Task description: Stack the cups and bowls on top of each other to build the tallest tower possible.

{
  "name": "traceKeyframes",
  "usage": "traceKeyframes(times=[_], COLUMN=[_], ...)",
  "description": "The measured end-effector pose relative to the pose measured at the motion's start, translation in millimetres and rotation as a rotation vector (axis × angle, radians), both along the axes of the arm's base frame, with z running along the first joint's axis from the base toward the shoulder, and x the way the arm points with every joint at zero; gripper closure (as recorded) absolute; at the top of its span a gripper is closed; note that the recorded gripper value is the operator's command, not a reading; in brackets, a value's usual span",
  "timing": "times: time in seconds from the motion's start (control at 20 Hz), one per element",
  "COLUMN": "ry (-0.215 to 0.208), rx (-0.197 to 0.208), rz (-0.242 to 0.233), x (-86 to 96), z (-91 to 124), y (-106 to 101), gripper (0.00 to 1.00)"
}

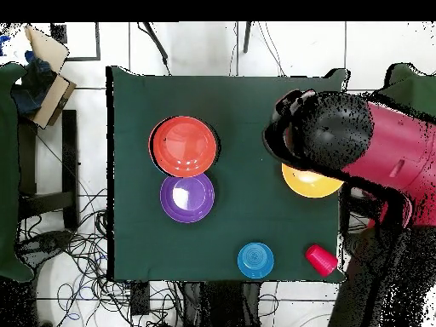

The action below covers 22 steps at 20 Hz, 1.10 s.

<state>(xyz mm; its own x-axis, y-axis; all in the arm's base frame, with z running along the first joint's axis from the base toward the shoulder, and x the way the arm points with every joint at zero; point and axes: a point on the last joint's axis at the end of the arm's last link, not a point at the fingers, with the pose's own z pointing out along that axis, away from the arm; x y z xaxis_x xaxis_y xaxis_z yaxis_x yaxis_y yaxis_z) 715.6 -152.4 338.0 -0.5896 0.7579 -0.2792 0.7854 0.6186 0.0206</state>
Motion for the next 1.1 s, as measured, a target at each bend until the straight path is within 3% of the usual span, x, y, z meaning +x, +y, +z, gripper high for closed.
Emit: traceKeyframes(times=[0.2,0.45,0.55,0.6,0.8,1.1], ry=[-0.006,0.008,0.012,0.021,0.048,0.063], rx=[0.007,0.012,0.009,0.001,-0.022,-0.04], rz=[-0.022,-0.088,-0.096,-0.102,-0.093,-0.066], x=[-2.0,-12.7,-14.1,-16.2,-19.3,-19.4], z=[3,-14,-20,-34,-64,-107], y=[-14,-65,-73,-86,-99,-106], gripper=[0.0,0.0,0.0,0.0,0.0,0.0])
